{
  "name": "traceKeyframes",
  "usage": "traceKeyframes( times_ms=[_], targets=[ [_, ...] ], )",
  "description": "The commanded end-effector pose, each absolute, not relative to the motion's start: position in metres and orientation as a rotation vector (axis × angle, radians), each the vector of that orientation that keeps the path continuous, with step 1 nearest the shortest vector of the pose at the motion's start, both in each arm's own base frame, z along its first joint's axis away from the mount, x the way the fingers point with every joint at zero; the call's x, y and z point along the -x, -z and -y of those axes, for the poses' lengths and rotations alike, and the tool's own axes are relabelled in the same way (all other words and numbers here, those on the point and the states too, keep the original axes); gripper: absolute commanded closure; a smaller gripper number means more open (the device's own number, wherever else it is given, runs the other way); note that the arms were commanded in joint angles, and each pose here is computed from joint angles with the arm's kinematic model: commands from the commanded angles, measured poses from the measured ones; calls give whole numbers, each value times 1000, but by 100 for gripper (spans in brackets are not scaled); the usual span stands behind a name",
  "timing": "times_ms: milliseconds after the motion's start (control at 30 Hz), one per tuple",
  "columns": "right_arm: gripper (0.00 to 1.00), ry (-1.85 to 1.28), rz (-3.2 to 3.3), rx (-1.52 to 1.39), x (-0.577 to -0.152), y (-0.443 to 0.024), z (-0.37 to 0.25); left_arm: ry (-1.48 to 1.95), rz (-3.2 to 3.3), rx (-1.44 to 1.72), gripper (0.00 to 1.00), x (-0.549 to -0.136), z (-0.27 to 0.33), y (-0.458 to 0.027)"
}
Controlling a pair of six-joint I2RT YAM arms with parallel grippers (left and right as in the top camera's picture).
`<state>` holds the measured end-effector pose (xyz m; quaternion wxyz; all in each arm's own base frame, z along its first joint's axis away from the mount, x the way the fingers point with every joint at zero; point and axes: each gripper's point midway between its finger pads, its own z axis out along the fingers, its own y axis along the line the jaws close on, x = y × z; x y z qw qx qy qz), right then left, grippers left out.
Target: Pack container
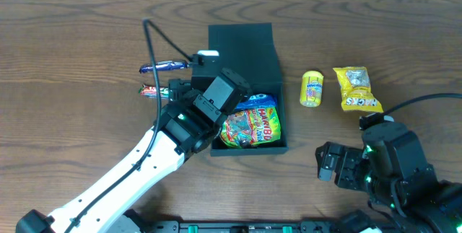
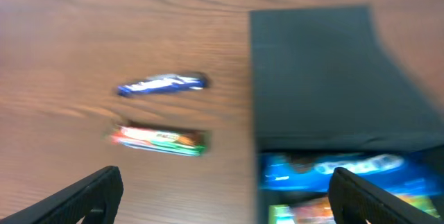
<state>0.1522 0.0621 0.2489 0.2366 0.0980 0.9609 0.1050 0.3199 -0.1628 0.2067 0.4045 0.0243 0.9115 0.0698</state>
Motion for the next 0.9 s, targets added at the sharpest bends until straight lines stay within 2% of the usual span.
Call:
traceKeyframes(
  times_ms=[0,100,233,467,633,867],
  targets=[
    [1,-210,-2613,-262,-156,-248,-52,-395,-2267,-285,5,-321,146,-213],
    [1,-146,-2580,-272,-166,-249,-46,-351,-2319,-316,5,-315,150,-204],
    [9,-119,-2569,-176,-192,-244,-57,-246,-2379,-345,5,-308,162,-194],
    [6,47,-2630,-247,-261,-209,-52,-128,-2431,-332,5,-301,175,-188],
    [9,132,-2653,-466,-301,-180,-4,-128,-2461,-318,5,-296,172,-183],
    [8,48,-2626,-672,-345,-144,67,-73,-2485,-330,5,-292,179,-180]
  ],
)
